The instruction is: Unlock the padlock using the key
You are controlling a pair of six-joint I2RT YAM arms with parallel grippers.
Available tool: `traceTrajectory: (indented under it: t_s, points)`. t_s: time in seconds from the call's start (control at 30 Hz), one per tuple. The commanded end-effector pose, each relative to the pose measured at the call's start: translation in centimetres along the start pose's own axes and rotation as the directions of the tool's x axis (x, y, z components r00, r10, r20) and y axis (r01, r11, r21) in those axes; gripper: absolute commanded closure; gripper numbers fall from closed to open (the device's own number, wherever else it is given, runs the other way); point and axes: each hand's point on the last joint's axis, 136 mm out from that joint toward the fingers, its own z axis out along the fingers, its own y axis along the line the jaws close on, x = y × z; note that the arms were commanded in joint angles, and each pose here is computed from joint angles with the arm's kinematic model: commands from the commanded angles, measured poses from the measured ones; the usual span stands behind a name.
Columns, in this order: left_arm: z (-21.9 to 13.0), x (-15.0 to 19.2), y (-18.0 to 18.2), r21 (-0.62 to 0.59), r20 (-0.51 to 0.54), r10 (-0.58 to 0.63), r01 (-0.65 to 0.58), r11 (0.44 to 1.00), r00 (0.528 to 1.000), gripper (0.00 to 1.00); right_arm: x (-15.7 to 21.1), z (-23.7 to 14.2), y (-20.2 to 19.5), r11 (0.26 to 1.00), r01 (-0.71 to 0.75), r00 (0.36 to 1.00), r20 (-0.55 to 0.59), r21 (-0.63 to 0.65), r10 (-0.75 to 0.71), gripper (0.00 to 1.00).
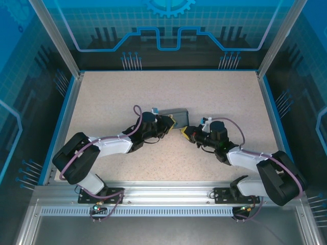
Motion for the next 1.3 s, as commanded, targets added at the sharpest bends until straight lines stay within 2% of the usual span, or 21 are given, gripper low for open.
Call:
traceTrajectory:
  t_s: [0.0, 1.27]
  points:
    - [-0.27, -0.6, -1.4, 0.069, 0.025, 0.013, -0.015, 0.998, 1.0, 1.0, -0.46, 0.5, 1.66, 0.999, 0.015, 1.0, 0.017, -0.039, -0.014, 1.0]
    - [-0.07, -0.6, -1.08, 0.078, 0.028, 0.013, -0.015, 0.997, 1.0, 1.0, -1.06, 1.31, 2.58, 0.999, 0.016, 1.0, 0.026, -0.048, -0.014, 1.0]
